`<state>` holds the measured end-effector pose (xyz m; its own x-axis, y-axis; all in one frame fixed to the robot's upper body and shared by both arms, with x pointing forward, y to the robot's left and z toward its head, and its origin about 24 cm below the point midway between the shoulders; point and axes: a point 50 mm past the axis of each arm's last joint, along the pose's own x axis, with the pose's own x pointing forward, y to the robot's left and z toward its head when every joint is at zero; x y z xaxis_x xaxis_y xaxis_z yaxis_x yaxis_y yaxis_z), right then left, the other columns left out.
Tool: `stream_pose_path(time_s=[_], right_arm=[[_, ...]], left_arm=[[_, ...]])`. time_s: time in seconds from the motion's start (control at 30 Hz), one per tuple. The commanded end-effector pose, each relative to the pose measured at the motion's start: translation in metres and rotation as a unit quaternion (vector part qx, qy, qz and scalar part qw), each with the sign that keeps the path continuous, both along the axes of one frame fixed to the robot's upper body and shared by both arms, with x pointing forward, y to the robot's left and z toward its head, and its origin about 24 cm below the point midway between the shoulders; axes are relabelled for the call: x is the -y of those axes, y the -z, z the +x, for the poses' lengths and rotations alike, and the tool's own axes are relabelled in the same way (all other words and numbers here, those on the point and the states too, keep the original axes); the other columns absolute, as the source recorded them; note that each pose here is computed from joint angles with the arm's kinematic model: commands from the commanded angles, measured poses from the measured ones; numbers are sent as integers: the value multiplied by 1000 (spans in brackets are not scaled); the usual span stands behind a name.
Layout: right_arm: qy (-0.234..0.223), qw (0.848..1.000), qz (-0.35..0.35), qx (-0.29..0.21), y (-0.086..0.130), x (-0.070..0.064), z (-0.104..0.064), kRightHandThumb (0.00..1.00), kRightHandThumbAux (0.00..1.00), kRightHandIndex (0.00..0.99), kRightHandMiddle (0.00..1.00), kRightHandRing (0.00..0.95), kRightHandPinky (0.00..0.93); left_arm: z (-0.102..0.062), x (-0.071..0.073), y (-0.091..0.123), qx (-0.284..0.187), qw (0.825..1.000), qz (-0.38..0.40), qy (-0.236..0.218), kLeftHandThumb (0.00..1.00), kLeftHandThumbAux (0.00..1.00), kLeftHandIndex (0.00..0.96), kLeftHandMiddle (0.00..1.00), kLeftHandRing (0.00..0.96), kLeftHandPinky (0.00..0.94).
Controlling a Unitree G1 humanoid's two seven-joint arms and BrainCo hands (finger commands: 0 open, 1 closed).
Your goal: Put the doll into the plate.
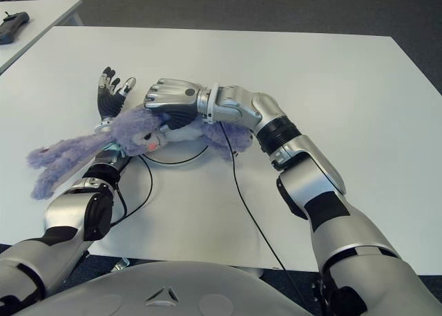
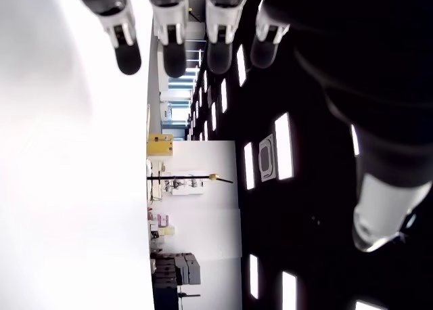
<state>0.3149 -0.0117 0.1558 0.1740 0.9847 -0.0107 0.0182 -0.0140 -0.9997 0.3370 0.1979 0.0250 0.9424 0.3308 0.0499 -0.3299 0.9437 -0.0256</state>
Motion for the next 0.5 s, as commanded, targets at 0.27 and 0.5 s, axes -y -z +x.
stream_pose_path(time_s=[0.27, 0.5], right_arm=[[2, 999, -52, -2, 23, -8, 0, 691, 727, 438, 818, 820, 818], [23, 991, -128, 23, 25, -1, 9, 681, 726, 437, 800, 813, 830]], left_arm=[[-101, 48, 118, -228, 972, -44, 29, 0, 659, 27, 82, 86, 91], [-102, 48, 121, -240, 968, -72, 33, 0, 655, 15, 74, 74, 88]])
